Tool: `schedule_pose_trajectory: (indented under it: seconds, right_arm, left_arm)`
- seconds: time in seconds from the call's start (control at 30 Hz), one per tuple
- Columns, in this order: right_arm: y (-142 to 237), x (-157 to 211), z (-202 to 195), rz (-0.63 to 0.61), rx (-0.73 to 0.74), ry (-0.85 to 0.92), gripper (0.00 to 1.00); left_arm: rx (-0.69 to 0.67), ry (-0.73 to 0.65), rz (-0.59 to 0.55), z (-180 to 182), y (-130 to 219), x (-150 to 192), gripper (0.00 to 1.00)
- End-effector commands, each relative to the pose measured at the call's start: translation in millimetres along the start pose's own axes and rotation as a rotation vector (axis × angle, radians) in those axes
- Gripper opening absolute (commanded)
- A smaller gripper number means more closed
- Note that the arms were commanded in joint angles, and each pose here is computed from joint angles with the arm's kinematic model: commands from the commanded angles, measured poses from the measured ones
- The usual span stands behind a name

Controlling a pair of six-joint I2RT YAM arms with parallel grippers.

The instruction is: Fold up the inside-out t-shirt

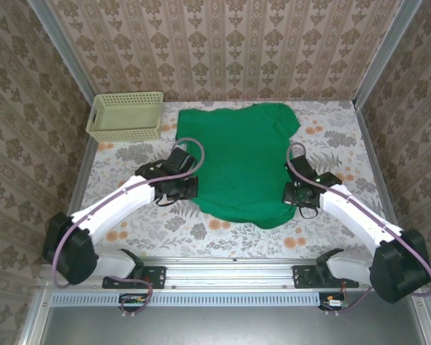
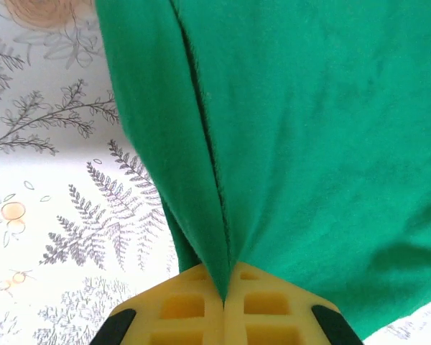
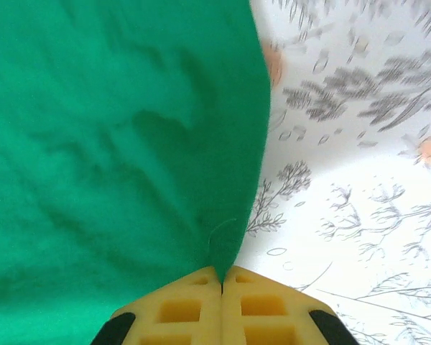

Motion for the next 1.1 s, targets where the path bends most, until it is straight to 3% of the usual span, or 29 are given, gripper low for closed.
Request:
schedule_pose_trajectory:
  seconds: [0.0,0.07,0.17,0.27,0.33,0.43,0.5,0.63,0.8,1.07]
  right_arm:
    - [16,3,-12,0.009,0.090,0.061,0.00]
    - [12,4,-9,0.017,0.070,0.065,0.00]
    - [-1,6,-5,0.043,0.056,0.079,0.06]
    - [-7,4,-4,0.058,0.083,0.103,0.13]
    - [-6,1,-3,0.059,0.078,0.131,0.21]
    - [5,-1,1,0.042,0.109,0.183,0.44]
    - [15,2,7,0.018,0.127,0.233,0.50]
    - [22,17,32,-0.016,0.060,0.330,0.53]
    - [2,45,76,0.012,-0.057,0.468,0.58]
    - [-34,58,113,0.054,-0.018,0.629,0.72]
  left_arm:
    - [-0.066,0.052,0.106,19,5,15,0.04]
    - [-0.070,0.069,0.165,30,-8,17,0.12]
    - [-0.129,0.063,0.228,44,-30,17,0.38]
    - [-0.247,0.024,0.205,51,-35,11,0.52]
    - [-0.286,-0.010,0.163,49,-30,7,0.58]
    - [-0.314,-0.105,0.054,33,-15,5,0.68]
    - [-0.286,-0.159,-0.006,22,-8,8,0.71]
    - [-0.199,-0.154,-0.081,20,-6,16,0.74]
    - [-0.128,-0.096,-0.138,30,-10,22,0.75]
    - [-0.060,0.010,-0.151,53,-13,22,0.77]
Point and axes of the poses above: each hand's point on the last joint's axis, 136 mm out from that joint toward the fingers, its own y axis back along the fingers, its own z axis along the line the jaws close on, x = y × z, the point moved 8 cm from there along y, back along the fingers, and after that the axes turned 7 degrees about y, right-handed, at the moved point
